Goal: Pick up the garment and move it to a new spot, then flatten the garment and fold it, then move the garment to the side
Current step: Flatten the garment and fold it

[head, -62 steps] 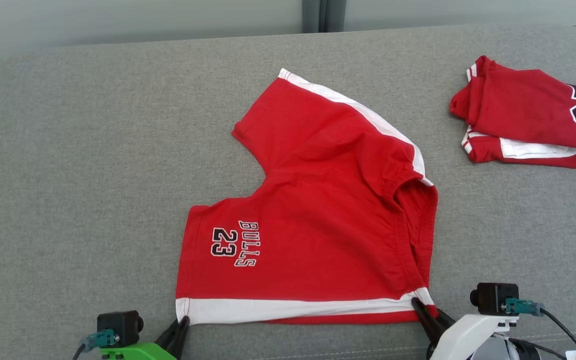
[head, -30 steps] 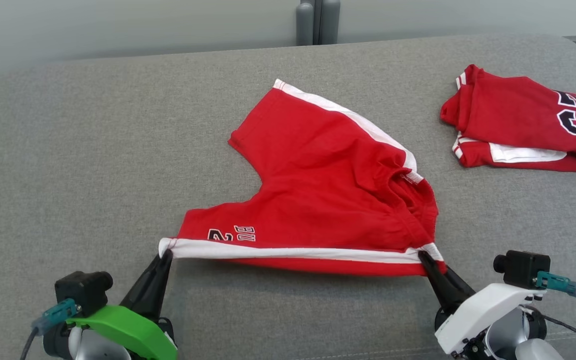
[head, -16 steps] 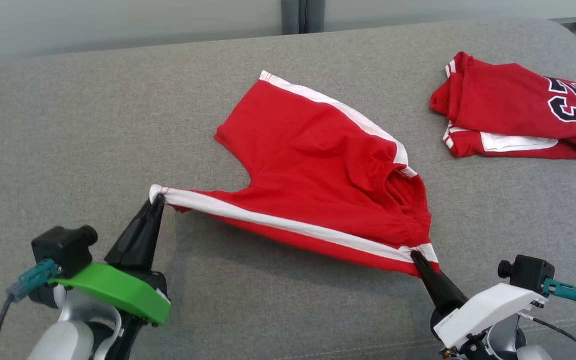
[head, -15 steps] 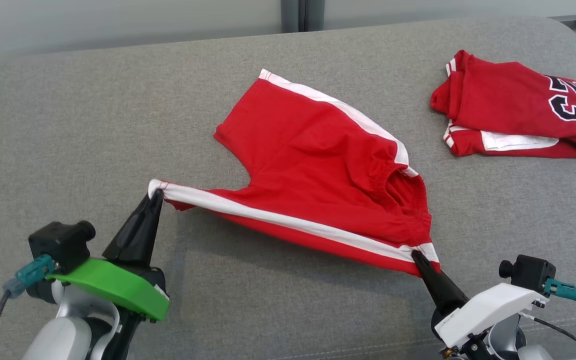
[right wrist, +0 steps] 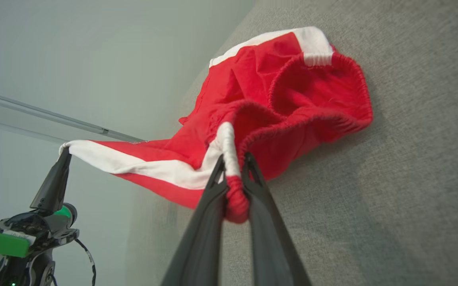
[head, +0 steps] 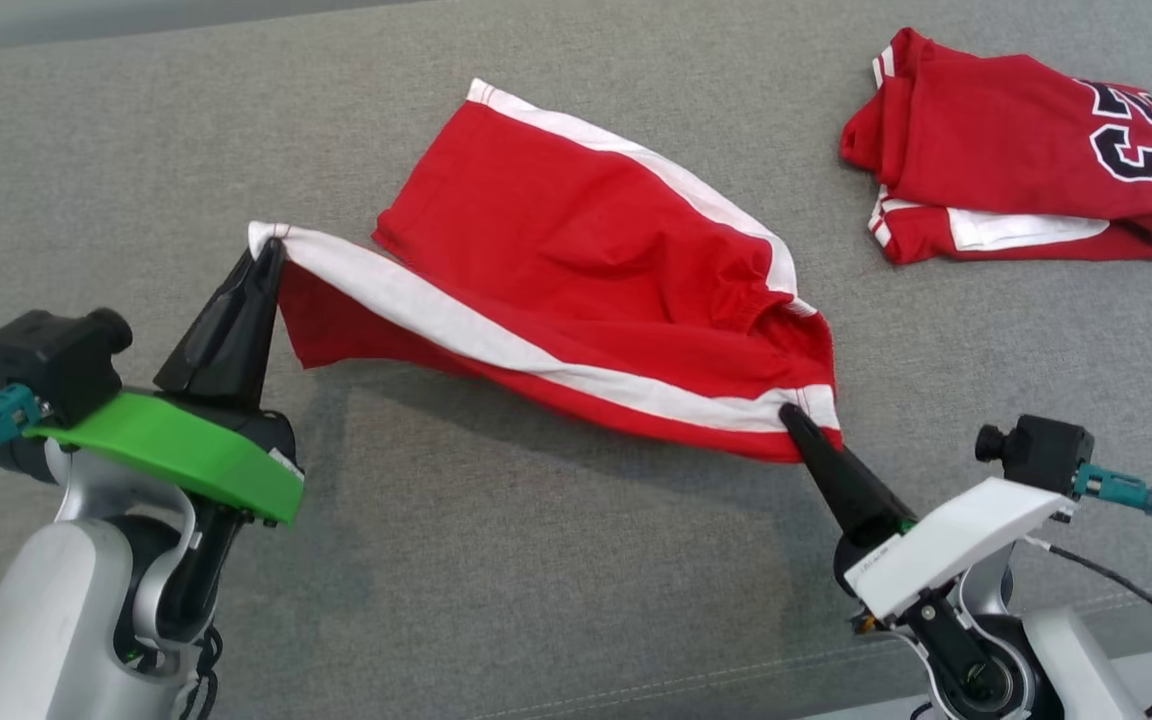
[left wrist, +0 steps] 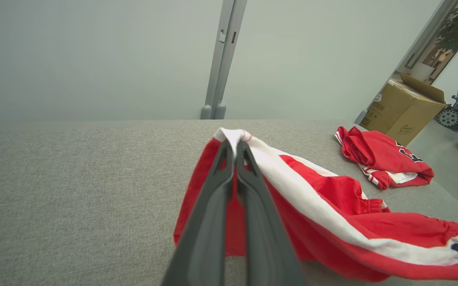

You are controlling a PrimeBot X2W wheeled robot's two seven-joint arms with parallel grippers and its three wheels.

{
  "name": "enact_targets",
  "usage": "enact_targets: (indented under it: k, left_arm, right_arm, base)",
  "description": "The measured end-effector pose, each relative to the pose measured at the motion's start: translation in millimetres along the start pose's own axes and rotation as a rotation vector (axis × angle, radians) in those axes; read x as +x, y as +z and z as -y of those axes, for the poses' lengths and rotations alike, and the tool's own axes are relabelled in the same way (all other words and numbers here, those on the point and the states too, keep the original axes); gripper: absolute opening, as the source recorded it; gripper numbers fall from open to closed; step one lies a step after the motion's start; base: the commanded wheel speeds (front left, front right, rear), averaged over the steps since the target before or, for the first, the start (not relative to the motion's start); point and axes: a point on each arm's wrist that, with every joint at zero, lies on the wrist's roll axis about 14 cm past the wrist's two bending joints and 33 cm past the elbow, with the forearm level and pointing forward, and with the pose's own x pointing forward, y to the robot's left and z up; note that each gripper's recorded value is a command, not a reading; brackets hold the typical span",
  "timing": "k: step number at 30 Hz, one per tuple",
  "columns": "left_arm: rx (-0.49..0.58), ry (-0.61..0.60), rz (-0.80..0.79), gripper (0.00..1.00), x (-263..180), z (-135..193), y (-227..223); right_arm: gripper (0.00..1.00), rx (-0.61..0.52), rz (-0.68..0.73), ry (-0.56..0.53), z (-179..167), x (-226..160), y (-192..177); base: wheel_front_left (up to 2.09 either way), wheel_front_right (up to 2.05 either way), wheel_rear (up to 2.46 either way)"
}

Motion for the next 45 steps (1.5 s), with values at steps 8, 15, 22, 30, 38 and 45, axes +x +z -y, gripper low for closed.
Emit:
enact_targets:
  k: [8,15,22,30,38,45]
  left_arm:
    - [0.005,-0.090,-0.037,0.00,40.5,11.6,-6.9]
    - [-0.001,-0.114,-0.121,0.00,66.6,3.1,-35.8]
    - [0.018,-0.137,-0.144,0.00,94.5,-0.3,-42.9]
    - [0.040,-0.156,-0.165,0.00,124.1,-3.8,-52.6]
    - [0.086,-0.172,-0.225,0.00,149.2,-8.2,-72.2]
    - [0.095,-0.190,-0.253,0.00,171.5,-7.5,-86.5]
  right_arm:
    - [0.00,0.031,0.073,-0.052,18.5,13.6,30.3]
    - [0.00,0.054,0.132,-0.105,37.8,26.8,45.7]
    - [0.00,0.068,0.109,-0.119,44.1,41.3,39.9]
    - [0.00,0.074,0.113,-0.127,49.4,53.9,38.9]
    - [0.00,0.099,0.157,-0.118,47.9,58.0,46.2]
    - [0.00,0.120,0.165,-0.119,47.7,58.9,42.0]
  base:
    - [0.00,0.00,0.00]
    - [0.00,0.00,0.00]
    - [0.00,0.00,0.00]
    - [0.00,0.00,0.00]
    - [0.00,0.00,0.00]
    - [0.00,0.00,0.00]
